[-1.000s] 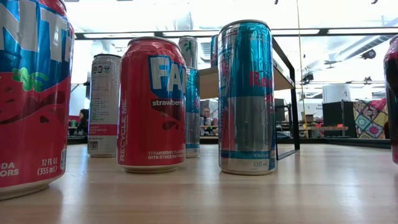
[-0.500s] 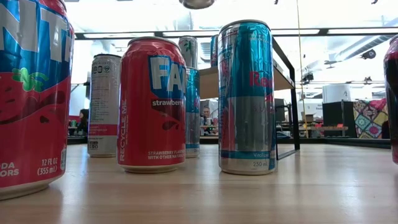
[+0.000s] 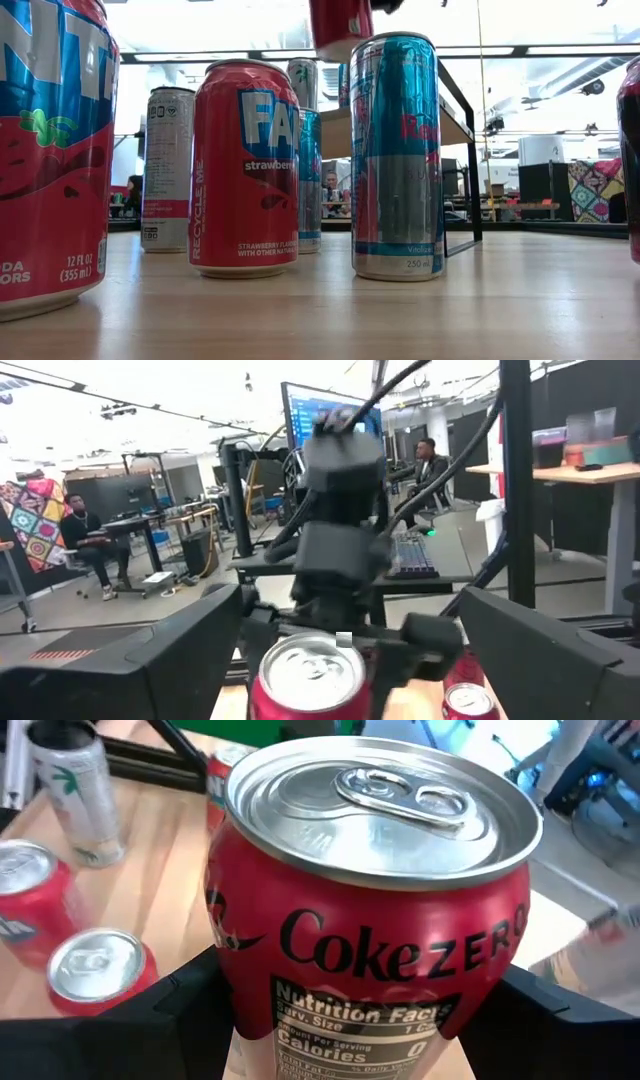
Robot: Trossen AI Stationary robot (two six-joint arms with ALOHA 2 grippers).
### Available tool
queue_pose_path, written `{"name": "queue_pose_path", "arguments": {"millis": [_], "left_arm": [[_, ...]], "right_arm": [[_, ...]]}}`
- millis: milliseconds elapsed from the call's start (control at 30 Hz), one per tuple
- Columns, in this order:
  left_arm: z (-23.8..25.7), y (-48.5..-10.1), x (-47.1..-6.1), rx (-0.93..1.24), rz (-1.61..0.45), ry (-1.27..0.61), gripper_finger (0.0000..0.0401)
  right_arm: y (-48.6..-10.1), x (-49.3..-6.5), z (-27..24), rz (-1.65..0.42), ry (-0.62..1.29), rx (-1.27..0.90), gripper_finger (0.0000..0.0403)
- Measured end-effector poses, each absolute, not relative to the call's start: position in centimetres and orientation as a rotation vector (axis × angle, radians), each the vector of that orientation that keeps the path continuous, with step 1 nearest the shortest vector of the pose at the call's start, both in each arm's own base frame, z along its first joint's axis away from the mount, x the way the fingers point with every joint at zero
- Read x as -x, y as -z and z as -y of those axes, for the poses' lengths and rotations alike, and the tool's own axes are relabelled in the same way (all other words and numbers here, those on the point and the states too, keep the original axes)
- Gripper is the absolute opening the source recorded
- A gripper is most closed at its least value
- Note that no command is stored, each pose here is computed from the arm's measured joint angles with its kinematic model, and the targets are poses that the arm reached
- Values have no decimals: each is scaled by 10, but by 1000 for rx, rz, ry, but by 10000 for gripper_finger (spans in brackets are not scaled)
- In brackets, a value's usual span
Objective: Place canned beverage on shelf
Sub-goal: Put the red/black soda can on the shelf
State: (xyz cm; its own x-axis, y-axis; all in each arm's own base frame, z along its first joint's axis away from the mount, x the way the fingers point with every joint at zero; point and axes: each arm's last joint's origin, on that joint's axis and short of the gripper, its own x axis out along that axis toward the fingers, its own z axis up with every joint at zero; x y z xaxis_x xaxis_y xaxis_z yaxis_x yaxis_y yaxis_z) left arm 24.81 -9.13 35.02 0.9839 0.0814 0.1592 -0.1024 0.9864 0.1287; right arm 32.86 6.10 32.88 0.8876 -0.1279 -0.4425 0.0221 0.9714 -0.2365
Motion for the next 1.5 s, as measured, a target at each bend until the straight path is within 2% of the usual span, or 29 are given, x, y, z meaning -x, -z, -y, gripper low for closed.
{"name": "queue_pose_path", "arguments": {"millis": [467,600,767,1133,1500], "left_arm": [[81,-337,-223,-83,181,-101,357],[80,-336,-223,-81,178,-125,357],[81,-332,-226,-114,154,-146,357],[77,-340,-219,-172,177,-174,357],[79,-333,-225,-152,149,-179,357]], "right_arm": [[-302,-275,-11,-281,138,26,286],[-292,-261,-9,-270,148,10,286],[-296,-247,-9,-224,140,10,287],[-296,-250,-9,-201,125,78,288],[-282,-259,-11,-246,94,45,288]]}}
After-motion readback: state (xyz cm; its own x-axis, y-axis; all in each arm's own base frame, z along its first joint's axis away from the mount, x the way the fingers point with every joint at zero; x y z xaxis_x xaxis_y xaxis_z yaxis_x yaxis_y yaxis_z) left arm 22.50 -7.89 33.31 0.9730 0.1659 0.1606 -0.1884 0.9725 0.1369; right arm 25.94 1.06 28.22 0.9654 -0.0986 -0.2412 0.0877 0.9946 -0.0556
